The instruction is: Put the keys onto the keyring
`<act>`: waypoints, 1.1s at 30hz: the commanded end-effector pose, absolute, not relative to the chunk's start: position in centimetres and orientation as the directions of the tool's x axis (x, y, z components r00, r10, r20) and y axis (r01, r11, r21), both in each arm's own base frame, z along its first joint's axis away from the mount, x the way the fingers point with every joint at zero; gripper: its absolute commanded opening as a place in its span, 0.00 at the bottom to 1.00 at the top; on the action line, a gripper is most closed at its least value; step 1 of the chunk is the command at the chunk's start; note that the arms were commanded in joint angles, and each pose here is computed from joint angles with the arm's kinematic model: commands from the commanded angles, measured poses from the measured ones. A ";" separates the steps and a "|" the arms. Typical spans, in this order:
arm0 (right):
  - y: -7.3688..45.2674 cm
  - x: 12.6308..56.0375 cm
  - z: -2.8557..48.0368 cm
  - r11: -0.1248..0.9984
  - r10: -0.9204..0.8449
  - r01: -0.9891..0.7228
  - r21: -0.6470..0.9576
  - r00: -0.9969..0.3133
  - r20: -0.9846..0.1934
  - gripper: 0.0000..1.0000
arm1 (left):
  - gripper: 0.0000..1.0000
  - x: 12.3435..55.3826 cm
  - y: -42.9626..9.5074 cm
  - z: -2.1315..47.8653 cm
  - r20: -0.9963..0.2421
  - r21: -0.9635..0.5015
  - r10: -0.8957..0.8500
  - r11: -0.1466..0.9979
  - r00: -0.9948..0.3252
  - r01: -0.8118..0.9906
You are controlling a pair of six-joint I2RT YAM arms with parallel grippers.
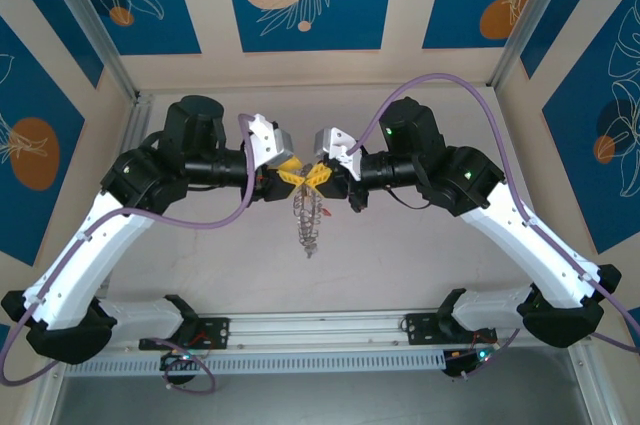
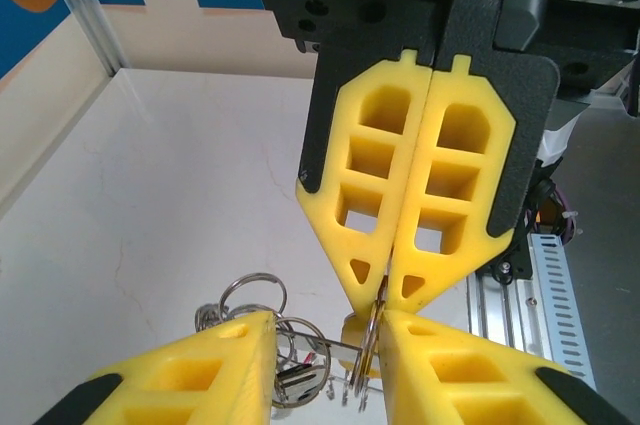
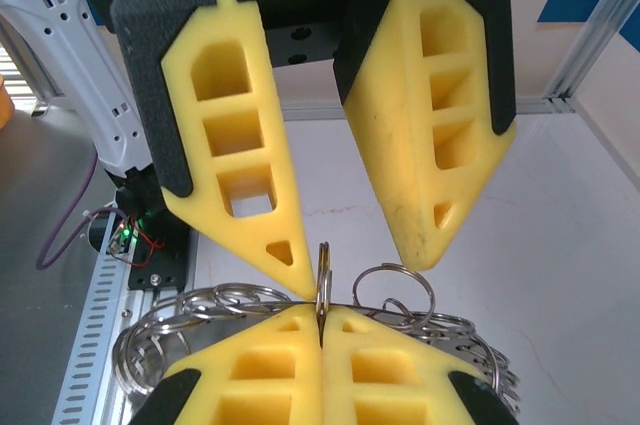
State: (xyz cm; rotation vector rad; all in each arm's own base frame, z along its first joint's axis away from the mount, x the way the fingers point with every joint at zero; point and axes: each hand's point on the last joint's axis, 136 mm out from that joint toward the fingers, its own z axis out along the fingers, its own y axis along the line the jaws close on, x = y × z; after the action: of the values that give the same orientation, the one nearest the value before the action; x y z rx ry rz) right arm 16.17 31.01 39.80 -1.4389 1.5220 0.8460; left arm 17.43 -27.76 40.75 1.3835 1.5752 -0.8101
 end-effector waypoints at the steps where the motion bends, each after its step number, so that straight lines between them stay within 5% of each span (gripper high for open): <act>1: 31.2 15.1 42.4 0.056 -0.347 -0.992 -0.114 0.088 -0.934 0.00 | 0.32 17.1 -27.8 41.0 -0.902 0.096 0.431 0.153 0.021 0.984; 7: 31.3 14.9 42.5 0.047 -0.341 -0.993 -0.111 0.089 -0.936 0.00 | 0.30 17.4 -28.0 40.6 -0.899 0.094 0.437 0.155 0.017 0.983; 10: 31.4 15.1 42.5 0.049 -0.338 -0.992 -0.112 0.089 -0.937 0.00 | 0.07 17.2 -28.1 40.7 -0.902 0.087 0.431 0.145 0.016 0.986; 12: 31.4 15.1 42.5 0.051 -0.337 -0.992 -0.111 0.087 -0.938 0.00 | 0.00 17.3 -28.2 40.6 -0.902 0.084 0.431 0.146 0.013 0.986; 24: 31.1 15.9 42.3 0.100 -0.320 -0.990 -0.103 0.066 -0.945 0.00 | 0.00 17.0 -28.5 42.0 -0.952 0.081 0.305 0.165 0.028 0.983; 33: 30.9 15.5 41.2 0.105 -0.297 -0.993 -0.050 0.017 -0.955 0.10 | 0.00 15.7 -29.1 44.1 -0.992 0.033 0.125 0.117 0.018 0.993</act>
State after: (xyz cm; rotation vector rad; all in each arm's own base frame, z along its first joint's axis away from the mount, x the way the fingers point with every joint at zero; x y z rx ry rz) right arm 16.50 30.53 39.63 -1.3697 1.5309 0.8691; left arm 16.50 -28.60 40.47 1.2692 1.4954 -0.9597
